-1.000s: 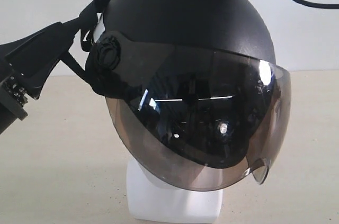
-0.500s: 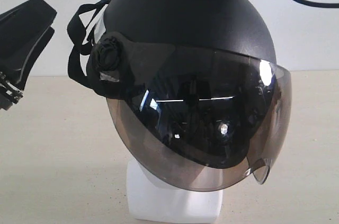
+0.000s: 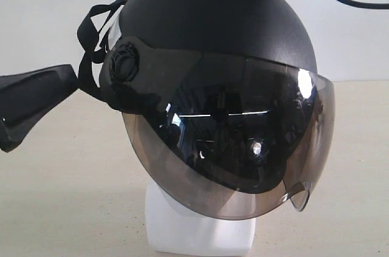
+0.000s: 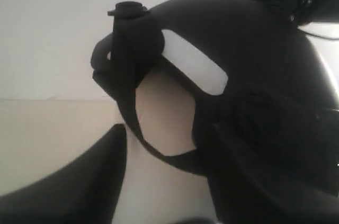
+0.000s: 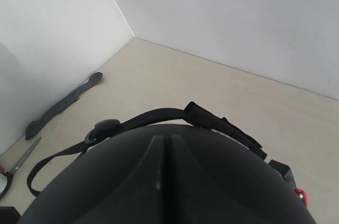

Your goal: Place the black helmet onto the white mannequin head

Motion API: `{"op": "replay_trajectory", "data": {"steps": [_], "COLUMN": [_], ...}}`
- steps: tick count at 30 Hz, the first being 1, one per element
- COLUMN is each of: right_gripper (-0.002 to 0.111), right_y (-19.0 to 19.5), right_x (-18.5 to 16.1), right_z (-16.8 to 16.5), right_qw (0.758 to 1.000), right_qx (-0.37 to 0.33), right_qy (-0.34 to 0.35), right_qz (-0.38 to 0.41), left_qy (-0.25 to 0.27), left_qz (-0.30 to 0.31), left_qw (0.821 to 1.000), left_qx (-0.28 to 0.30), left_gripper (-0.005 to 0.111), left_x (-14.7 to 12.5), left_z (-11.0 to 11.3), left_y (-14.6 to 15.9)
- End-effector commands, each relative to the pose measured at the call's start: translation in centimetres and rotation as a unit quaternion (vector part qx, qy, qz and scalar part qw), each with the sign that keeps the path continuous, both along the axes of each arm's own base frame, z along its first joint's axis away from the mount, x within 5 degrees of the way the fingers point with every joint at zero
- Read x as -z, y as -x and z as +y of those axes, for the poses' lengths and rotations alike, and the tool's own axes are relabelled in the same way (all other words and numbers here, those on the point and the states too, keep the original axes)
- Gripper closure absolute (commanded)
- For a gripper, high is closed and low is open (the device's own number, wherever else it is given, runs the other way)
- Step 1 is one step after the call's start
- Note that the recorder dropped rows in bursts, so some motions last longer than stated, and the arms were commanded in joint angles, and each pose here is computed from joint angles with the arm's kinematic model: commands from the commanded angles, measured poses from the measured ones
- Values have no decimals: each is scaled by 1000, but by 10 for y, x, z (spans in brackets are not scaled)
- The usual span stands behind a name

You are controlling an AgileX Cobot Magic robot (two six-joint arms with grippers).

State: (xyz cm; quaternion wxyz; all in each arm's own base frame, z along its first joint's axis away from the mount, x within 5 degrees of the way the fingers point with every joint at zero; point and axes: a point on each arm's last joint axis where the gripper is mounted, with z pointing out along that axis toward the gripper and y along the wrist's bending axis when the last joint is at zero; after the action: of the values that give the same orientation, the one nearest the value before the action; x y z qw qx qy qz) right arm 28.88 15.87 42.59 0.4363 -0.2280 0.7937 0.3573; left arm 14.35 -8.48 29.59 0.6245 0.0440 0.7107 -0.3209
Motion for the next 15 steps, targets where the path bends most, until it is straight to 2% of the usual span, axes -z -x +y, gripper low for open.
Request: {"op": "replay_trajectory", "data": {"steps": [1, 6, 10, 15], "right_gripper": [109, 109, 109, 109], "right_y": [7, 7, 7, 7], "right_x": [18, 18, 18, 17], "right_z": [3, 3, 3, 3], "right_qw": [997, 997, 997, 997], "right_qx": [-48, -48, -48, -48], "right_qy": [47, 47, 47, 47], "right_qz": [41, 41, 41, 41], "left_qy": [-54, -95, -96, -107], "left_qz": [9, 39, 37, 59], "left_qw": [998, 993, 993, 991], "left_qx": [-11, -49, -55, -53], "left_gripper": [62, 62, 62, 62], "left_x": [-23, -38, -45, -39], "left_z": [2, 10, 10, 10], "left_y": [-5, -23, -26, -27]}}
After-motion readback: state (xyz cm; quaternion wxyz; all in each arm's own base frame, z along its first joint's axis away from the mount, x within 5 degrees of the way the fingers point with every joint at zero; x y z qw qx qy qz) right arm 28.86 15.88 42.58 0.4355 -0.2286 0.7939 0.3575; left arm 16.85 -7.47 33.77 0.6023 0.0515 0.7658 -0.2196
